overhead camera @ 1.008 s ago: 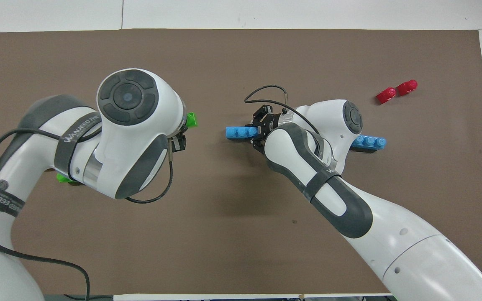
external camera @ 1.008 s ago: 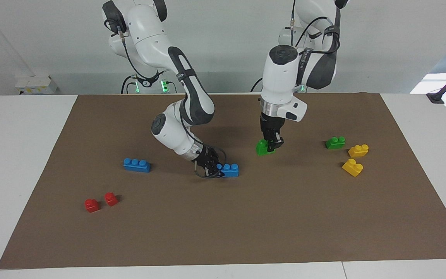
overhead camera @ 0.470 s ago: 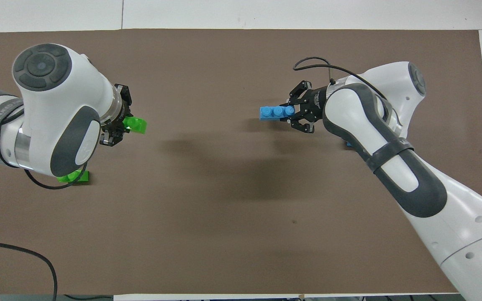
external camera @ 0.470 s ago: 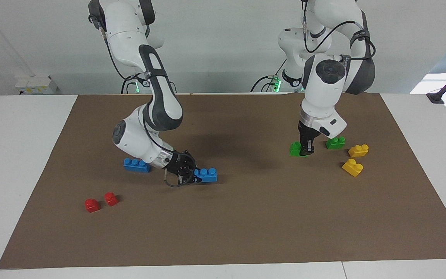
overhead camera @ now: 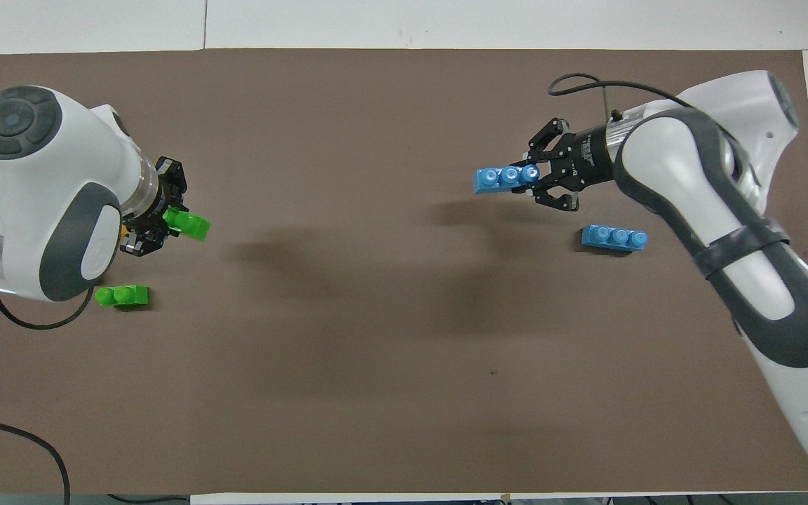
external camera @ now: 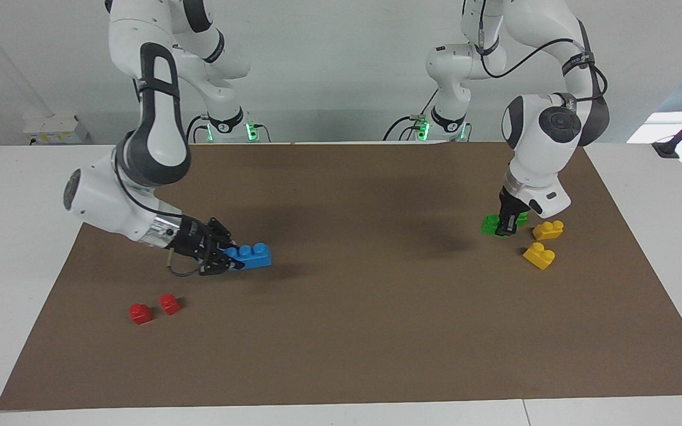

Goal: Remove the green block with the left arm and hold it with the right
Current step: 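Carry the green brick toward the yellow bricks while the right gripper lifts blue, then set the green brick beside the yellow bricks and withdraw the left gripper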

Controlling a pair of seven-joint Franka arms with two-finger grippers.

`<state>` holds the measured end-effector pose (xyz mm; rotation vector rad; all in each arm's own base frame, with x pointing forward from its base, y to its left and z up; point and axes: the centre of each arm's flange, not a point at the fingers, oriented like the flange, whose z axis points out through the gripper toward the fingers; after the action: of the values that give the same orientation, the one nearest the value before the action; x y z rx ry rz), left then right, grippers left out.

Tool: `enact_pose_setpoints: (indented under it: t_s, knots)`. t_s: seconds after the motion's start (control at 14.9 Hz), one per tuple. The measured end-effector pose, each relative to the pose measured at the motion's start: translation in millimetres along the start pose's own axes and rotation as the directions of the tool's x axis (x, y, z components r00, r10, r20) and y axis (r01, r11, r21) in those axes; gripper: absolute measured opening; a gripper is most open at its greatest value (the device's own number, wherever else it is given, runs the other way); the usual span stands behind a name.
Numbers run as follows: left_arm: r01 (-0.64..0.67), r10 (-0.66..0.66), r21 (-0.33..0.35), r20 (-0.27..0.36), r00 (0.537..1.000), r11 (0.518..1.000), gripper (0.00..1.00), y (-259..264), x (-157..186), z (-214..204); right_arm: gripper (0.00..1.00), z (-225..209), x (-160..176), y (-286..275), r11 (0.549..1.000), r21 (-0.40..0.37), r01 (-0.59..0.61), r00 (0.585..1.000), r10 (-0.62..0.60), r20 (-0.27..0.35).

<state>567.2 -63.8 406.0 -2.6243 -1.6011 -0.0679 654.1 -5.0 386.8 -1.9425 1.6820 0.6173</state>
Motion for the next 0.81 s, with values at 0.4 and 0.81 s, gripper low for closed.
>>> enact_pose_setpoints:
  t_s: [0.4,0.81]
  knots:
    - [-0.146,0.146,-0.048,-0.016,0.989,0.988,0.36,-18,14,37,0.35,-33,64,21,0.999,-0.023,0.031,0.999,-0.031,-0.035]
    - [-0.240,0.239,-0.070,-0.023,0.971,0.968,0.36,-10,13,62,0.35,19,61,0,0.998,-0.004,0.056,0.995,-0.057,-0.079]
